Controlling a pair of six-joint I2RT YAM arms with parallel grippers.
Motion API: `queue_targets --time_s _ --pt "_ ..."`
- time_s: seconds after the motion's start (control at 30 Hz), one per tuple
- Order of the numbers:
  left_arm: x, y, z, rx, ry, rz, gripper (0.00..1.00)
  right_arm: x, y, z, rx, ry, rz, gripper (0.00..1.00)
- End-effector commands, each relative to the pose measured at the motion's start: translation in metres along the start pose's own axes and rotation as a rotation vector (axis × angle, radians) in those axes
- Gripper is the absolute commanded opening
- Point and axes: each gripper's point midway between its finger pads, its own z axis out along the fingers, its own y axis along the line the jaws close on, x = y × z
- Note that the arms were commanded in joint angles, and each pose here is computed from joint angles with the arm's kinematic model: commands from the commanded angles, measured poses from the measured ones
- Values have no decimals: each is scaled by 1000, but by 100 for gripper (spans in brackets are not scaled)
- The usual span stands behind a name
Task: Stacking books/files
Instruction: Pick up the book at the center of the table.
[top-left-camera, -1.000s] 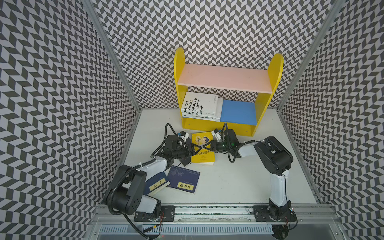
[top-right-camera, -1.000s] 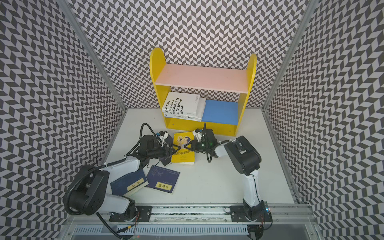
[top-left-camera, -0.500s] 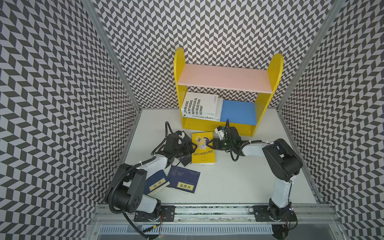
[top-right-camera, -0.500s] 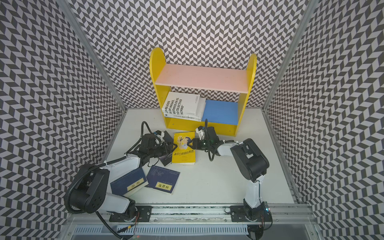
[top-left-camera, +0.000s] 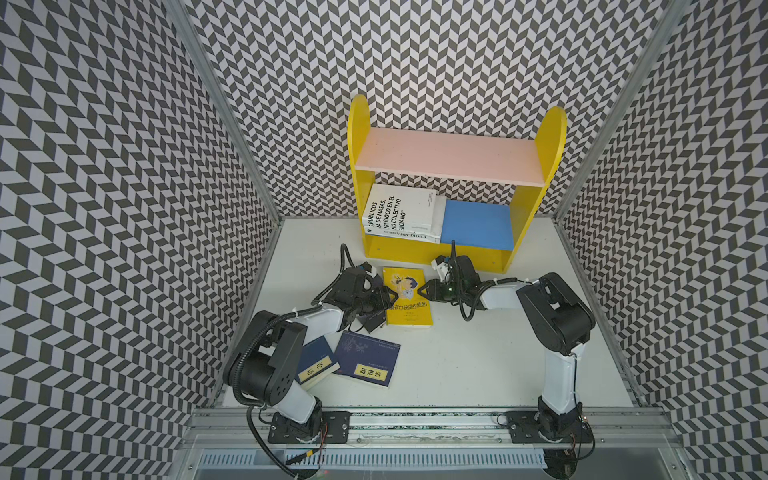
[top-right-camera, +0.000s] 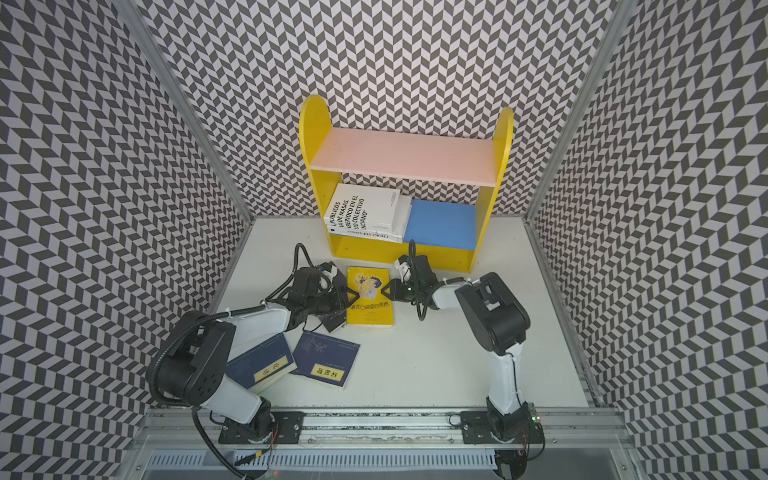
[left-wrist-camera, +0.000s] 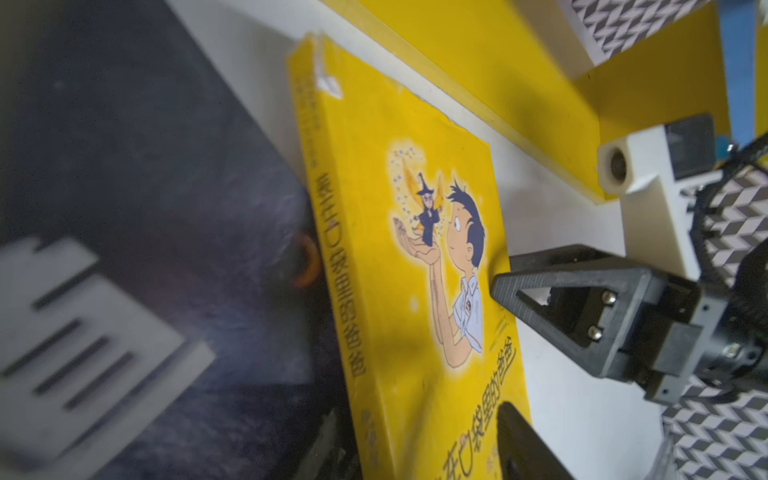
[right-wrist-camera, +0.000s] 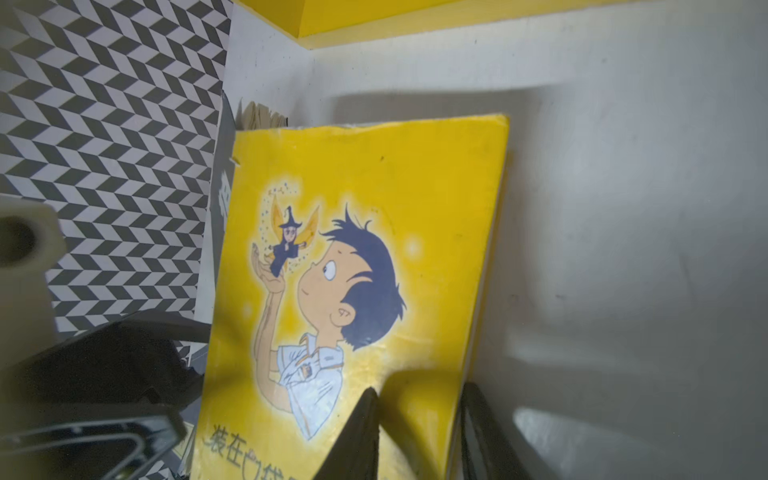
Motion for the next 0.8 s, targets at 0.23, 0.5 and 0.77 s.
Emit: queue_targets --time_s 0.23,0.5,0.77 --pt "-2 -11 6 54 7 11 29 11 14 13 -70 36 -35 29" --pt "-5 -24 -12 60 -15 28 0 -17 48 -24 -200 -69 -99 38" --pt "-24 -82 -75 186 -108 164 0 -80 104 -129 -207 -433 -254 74"
